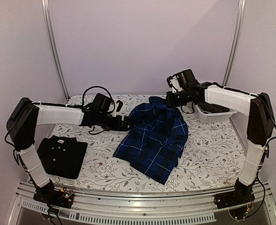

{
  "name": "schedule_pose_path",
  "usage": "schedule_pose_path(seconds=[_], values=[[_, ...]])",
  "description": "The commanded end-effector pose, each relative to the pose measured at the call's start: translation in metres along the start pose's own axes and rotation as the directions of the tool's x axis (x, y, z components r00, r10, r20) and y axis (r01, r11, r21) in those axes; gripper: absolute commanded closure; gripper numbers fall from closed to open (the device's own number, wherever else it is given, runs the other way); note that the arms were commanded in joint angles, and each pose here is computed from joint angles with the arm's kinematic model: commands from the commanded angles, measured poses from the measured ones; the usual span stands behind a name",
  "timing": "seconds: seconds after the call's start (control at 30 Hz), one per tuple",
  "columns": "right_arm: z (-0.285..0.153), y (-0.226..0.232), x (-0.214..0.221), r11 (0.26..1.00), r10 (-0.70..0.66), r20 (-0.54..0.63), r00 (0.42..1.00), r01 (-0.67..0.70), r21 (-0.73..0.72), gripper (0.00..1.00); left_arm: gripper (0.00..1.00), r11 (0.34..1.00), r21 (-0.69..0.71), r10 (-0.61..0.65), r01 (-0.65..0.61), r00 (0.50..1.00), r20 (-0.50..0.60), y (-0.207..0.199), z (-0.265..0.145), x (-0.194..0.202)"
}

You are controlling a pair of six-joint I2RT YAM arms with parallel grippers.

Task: Fold and stack the long sleeve shirts
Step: Pass from the right arm to the left

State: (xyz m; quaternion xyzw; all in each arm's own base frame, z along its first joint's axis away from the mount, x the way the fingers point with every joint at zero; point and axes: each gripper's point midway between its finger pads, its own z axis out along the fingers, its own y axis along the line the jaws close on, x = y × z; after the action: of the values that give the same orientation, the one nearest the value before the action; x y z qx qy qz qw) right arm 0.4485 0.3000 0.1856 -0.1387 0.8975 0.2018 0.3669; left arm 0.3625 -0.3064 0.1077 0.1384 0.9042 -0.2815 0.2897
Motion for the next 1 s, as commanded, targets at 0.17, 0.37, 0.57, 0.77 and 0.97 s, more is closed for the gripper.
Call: schedule_pose_path(seconds=[0.17,0.37,0.57,0.77,0.97], values=[[-0.002,0.01,0.0,1.0,-0.017,0.008,1.0,0.018,-0.02,1.0,0.04,0.997,0.003,-0.081,0.081,0.996,0.021,0.015,0.06,-0.021],[-0.004,0.007,0.007,1.0,-0.005,0.0,1.0,0.005,-0.008,0.99,0.29,0.991,0.088,-0.104,0.102,0.994,0.028,0.003,0.088,-0.041],[-0.005,0.003,0.013,1.0,-0.004,-0.003,1.0,0.004,0.01,0.96,0.93,0.996,0.066,-0.065,0.059,0.994,0.087,0.001,0.074,-0.062],[-0.012,-0.008,0.025,0.999,-0.003,-0.013,1.0,0.004,0.053,0.74,1.0,0.999,-0.017,-0.034,0.037,0.991,0.13,0.011,0.048,-0.075],[-0.033,-0.035,0.057,0.985,0.05,-0.009,0.999,-0.048,0.164,0.22,1.0,0.999,-0.039,-0.01,0.016,0.988,0.153,0.011,0.028,-0.083]])
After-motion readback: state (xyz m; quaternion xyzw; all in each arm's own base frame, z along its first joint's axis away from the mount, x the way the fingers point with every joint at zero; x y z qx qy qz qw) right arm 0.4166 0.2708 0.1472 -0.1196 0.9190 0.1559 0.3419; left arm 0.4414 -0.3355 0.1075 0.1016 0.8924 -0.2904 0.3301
